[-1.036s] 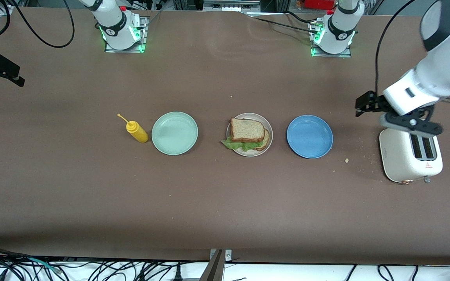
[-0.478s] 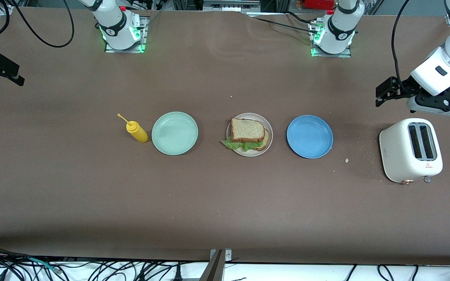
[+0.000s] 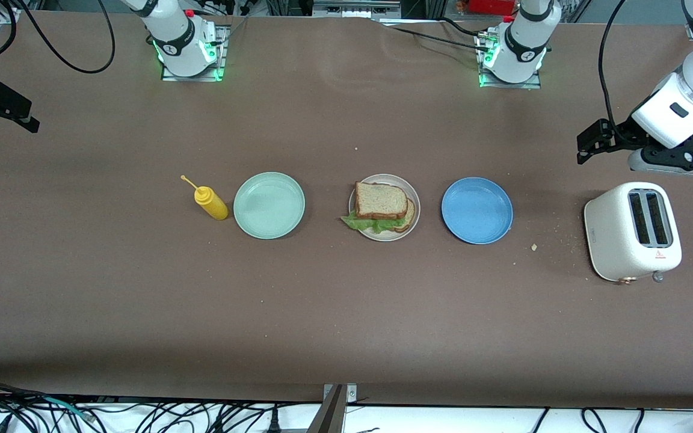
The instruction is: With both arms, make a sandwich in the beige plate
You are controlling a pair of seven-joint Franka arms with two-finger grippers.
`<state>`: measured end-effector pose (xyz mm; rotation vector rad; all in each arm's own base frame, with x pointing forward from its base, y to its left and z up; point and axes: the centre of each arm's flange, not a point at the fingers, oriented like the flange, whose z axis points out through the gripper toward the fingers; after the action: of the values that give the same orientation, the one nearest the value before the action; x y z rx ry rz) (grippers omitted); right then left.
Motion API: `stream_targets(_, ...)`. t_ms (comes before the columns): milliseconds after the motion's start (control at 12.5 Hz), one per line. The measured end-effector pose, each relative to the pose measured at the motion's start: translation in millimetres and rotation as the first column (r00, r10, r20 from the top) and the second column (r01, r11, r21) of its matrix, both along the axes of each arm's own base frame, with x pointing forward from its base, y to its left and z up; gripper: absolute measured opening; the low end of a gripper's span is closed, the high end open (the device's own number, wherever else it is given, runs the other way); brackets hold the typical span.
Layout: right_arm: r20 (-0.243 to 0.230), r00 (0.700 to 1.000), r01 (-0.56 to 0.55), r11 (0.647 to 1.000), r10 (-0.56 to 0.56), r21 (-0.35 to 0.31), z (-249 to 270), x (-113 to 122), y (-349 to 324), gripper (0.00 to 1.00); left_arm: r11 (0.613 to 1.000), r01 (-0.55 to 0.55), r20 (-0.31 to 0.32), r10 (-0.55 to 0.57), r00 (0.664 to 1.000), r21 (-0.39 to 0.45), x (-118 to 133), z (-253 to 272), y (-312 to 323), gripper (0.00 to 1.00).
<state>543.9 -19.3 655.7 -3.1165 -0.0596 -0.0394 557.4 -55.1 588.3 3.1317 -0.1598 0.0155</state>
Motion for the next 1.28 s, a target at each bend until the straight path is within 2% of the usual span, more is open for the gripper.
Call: stream_targets(1275,-0.003,1.000,-0.022,1.000,0.022,-0.001,-4,3,13,1.00,1.000,0.003,-0.010,-0.003,1.000,0.001,-1,-2,-2,1.00)
